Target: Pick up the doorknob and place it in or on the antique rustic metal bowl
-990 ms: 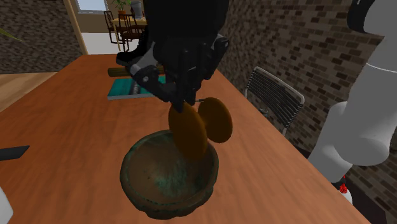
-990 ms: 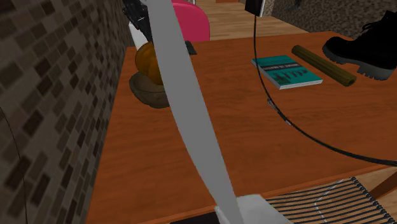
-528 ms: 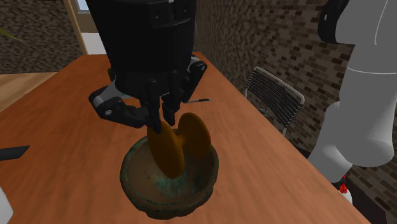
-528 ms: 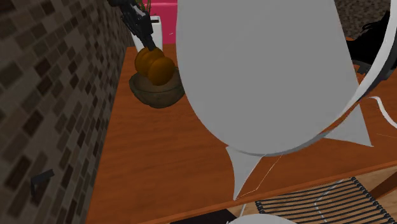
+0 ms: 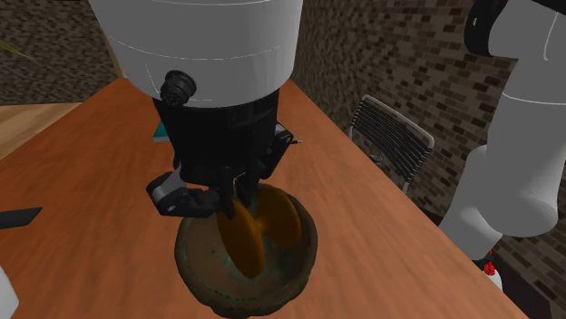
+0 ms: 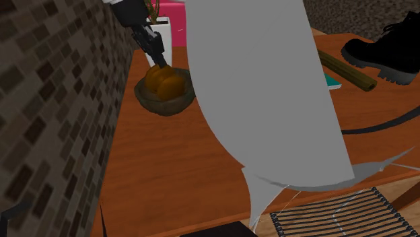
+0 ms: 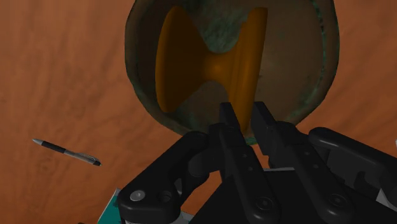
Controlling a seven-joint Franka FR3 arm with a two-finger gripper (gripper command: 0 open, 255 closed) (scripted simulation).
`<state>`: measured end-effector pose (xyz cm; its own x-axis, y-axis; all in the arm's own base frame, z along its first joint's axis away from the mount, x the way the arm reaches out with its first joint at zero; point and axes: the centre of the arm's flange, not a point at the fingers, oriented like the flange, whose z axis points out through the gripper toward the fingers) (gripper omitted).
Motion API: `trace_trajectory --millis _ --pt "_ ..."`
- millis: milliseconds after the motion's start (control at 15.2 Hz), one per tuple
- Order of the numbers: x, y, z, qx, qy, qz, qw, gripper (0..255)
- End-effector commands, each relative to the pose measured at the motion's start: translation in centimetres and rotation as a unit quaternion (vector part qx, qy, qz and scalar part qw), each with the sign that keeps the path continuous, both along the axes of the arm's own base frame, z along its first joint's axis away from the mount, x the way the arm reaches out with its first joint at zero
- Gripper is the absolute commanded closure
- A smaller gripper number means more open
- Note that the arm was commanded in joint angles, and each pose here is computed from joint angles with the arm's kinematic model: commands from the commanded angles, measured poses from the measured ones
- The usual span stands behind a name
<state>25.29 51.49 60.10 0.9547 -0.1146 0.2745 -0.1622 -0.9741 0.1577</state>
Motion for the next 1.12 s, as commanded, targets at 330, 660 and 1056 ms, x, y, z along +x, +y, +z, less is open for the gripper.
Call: trace_trajectory --millis 330,660,1056 --pt "0.1 0.0 -0.9 0.000 0.000 0.000 1.0000 255" --pt "0.1 0.0 -0.9 0.000 0.000 0.000 1.0000 0" --pt "-0.6 0.5 1.6 0.000 0.000 0.000 1.0000 0"
